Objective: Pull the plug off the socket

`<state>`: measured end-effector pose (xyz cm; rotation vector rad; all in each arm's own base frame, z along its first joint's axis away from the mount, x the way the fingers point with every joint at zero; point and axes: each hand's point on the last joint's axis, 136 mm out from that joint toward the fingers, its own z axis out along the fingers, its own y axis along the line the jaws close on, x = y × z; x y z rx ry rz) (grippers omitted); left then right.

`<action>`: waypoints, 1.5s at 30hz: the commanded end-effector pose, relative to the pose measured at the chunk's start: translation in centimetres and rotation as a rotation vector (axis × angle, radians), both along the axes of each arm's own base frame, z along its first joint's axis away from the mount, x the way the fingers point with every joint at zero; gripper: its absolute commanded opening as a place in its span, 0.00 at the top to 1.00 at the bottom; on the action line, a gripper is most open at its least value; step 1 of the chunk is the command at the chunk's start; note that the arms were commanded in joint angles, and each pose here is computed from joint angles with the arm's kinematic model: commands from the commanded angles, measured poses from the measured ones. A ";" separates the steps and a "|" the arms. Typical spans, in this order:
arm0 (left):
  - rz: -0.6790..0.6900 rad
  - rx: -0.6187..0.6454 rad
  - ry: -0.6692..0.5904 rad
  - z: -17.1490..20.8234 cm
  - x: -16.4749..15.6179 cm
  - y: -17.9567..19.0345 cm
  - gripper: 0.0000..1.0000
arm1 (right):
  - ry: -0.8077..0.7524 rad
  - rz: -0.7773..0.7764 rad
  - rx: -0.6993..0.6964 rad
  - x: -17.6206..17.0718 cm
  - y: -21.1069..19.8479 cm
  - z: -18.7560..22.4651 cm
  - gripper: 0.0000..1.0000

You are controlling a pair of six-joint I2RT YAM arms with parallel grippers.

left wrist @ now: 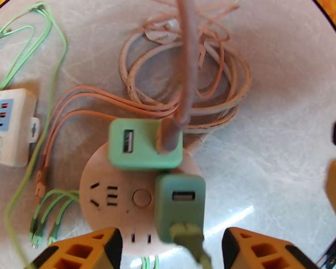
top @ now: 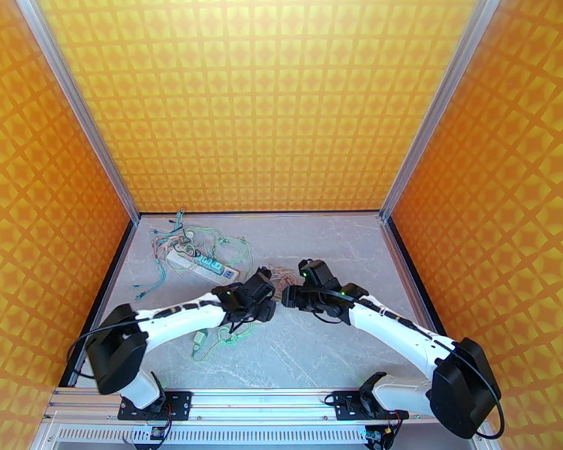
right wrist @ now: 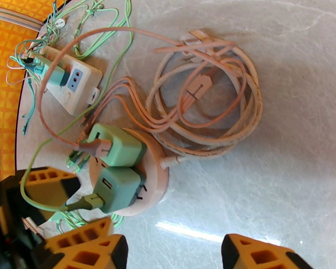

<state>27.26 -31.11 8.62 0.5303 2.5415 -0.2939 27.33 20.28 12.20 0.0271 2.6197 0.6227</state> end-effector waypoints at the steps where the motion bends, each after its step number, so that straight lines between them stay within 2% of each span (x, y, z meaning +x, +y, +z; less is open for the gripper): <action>1: -0.039 -0.005 -0.030 0.4 0.9 -1.5 0.43 | 0.002 0.021 -0.011 -0.7 -0.3 0.0 0.40; 7: -0.049 0.020 -0.022 -1.0 1.4 -2.2 0.53 | 0.004 0.035 -0.005 -1.0 -0.2 0.1 0.40; 9: -0.053 0.033 -0.015 -1.5 1.4 -2.1 0.61 | 0.001 0.041 0.002 -0.9 0.0 0.3 0.40; 12: -0.061 0.049 -0.006 -1.8 1.1 -1.8 0.79 | 0.001 0.060 0.014 -0.7 0.5 0.4 0.40; 13: -0.065 0.046 -0.004 -1.7 0.9 -1.6 0.82 | 0.001 0.066 0.016 -0.6 0.6 0.5 0.40; 25: -0.151 -0.031 0.036 -1.3 -2.9 0.1 0.80 | 0.067 0.185 0.142 0.1 4.6 -0.5 0.42; 35: -0.192 -0.026 0.049 -1.3 -3.9 0.2 0.79 | 0.098 0.221 0.217 0.9 6.7 -1.2 0.47; 45: -0.201 -0.031 0.051 -0.9 -4.0 -0.4 0.81 | 0.143 0.191 0.257 1.7 6.3 -2.7 0.49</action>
